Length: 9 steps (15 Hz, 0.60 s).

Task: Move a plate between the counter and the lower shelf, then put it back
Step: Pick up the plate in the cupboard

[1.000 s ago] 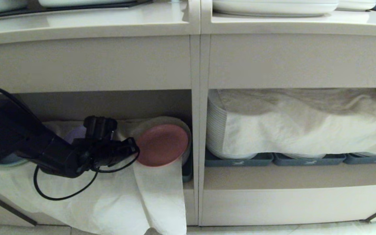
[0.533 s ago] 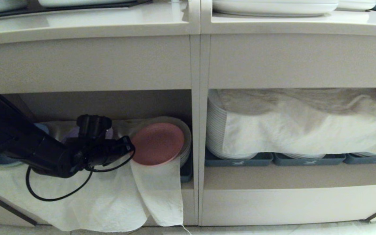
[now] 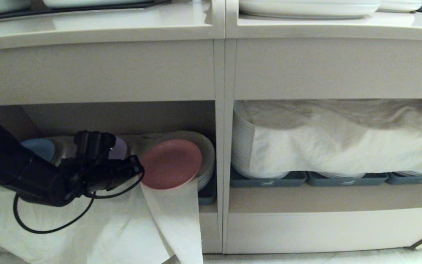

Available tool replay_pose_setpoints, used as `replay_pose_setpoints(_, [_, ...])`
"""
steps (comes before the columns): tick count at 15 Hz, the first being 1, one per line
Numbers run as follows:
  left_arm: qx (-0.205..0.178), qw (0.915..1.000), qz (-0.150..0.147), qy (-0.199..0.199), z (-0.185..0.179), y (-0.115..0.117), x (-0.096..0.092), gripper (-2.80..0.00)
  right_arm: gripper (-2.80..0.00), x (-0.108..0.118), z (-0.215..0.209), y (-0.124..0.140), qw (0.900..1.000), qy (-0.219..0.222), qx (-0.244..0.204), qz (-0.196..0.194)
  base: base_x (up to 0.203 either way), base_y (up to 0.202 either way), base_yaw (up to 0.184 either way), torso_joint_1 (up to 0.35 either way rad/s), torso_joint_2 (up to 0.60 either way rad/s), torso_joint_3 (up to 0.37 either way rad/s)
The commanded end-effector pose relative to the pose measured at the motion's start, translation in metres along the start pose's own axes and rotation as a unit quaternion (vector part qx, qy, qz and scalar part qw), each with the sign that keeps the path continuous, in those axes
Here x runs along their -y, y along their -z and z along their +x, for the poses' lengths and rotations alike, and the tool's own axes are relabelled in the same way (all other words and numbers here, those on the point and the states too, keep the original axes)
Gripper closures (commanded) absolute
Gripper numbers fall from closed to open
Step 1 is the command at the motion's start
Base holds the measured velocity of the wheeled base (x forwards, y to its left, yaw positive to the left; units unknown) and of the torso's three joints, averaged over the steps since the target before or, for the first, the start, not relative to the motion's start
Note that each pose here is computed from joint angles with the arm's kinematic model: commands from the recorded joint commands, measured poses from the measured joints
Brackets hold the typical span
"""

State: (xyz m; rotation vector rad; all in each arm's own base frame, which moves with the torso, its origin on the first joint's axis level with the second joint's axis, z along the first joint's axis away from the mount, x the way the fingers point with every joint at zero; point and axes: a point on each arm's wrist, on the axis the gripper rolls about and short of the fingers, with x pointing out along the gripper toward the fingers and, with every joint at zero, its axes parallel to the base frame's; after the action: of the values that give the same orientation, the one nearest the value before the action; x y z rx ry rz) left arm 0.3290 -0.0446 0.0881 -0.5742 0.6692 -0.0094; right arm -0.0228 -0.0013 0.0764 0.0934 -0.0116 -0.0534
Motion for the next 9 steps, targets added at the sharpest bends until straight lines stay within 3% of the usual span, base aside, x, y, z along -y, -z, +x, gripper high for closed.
replay_pose_setpoints(1, [0.006,1.0000,-0.002,0.004,-0.009,0.000,0.000,0.00,0.00,0.000,0.000,0.000,1.000,0.000,0.000,0.000,0.000,0.000,0.000,0.000,0.00,0.000])
replay_pose_setpoints(9, [0.010,0.9999,-0.002,0.006,-0.033,0.005,-0.001,0.00,0.00,0.000,0.000,0.000,1.000,0.000,0.000,0.000,0.000,0.000,0.000,0.000,0.00,0.000])
